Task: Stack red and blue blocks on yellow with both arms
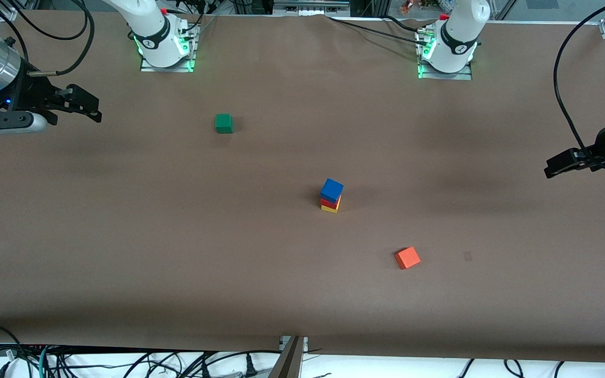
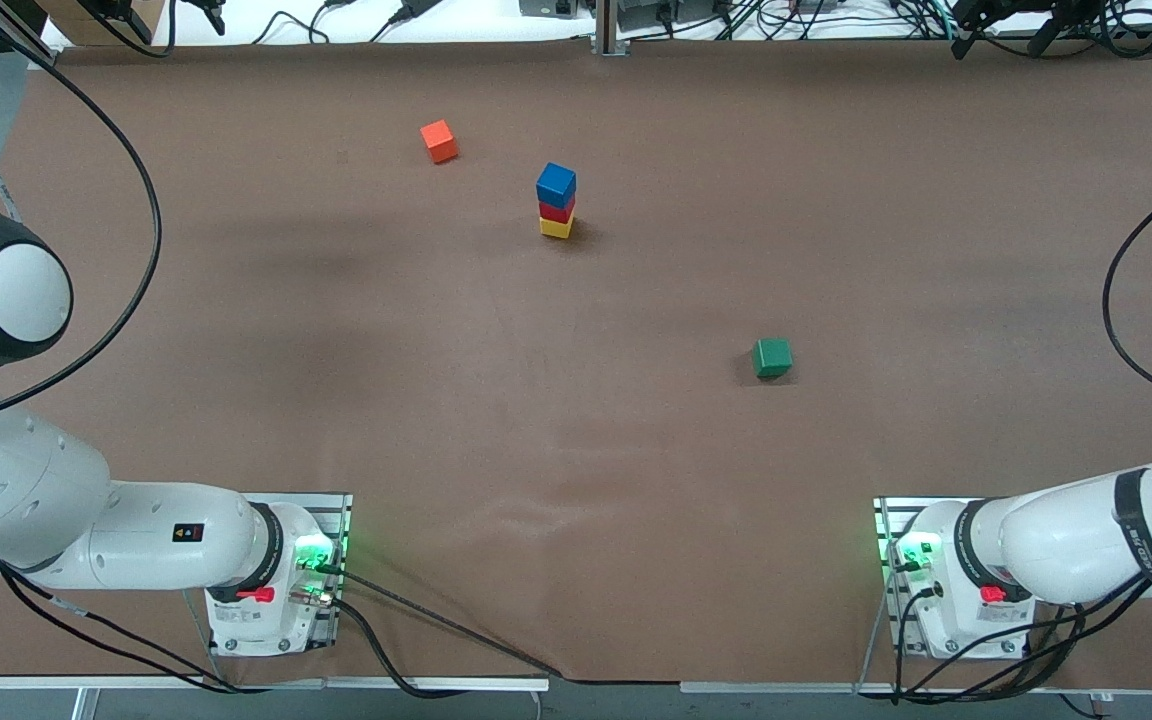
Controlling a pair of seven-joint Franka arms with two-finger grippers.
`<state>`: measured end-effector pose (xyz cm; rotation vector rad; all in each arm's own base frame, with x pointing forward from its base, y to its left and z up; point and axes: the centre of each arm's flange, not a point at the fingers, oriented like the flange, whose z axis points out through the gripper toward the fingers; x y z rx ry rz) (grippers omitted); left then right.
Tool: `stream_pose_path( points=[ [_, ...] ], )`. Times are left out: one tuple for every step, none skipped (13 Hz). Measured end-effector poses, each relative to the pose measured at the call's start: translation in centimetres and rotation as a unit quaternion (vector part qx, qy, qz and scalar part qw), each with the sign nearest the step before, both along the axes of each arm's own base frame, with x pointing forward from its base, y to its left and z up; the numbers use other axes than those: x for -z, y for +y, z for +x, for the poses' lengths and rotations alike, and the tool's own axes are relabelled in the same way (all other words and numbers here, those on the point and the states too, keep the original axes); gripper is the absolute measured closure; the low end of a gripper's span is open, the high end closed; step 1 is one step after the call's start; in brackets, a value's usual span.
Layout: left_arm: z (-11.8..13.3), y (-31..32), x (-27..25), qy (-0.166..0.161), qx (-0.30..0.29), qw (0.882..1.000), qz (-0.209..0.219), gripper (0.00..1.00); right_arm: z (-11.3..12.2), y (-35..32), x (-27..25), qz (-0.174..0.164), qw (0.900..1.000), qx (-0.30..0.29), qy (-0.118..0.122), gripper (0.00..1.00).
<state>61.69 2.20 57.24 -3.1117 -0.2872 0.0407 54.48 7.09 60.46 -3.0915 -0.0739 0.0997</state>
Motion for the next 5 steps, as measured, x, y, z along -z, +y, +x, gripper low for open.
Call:
stream_pose_path(
  points=[
    [0.01, 0.0, 0.01, 0.0, 0.0, 1.0, 0.0, 0.0, 0.02, 0.08, 0.05, 0.0, 1.0, 0.0, 0.0, 0.0],
    [0.02, 0.0, 0.02, 0.0, 0.0, 1.0, 0.0, 0.0, 0.03, 0.1, 0.06, 0.0, 1.0, 0.0, 0.0, 0.0],
    [0.04, 0.0, 0.04, 0.0, 0.0, 1.0, 0.0, 0.0, 0.03, 0.09, 0.04, 0.0, 1.0, 0.0, 0.0, 0.0],
    [0.04, 0.0, 0.05, 0.0, 0.0, 1.0, 0.0, 0.0, 0.03, 0.09, 0.0, 0.0, 1.0, 0.0, 0.0, 0.0],
    [0.05, 0.0, 0.06, 0.0, 0.0, 1.0, 0.0, 0.0, 0.05, 0.08, -0.1, 0.0, 1.0, 0.0, -0.002, 0.0]
  ],
)
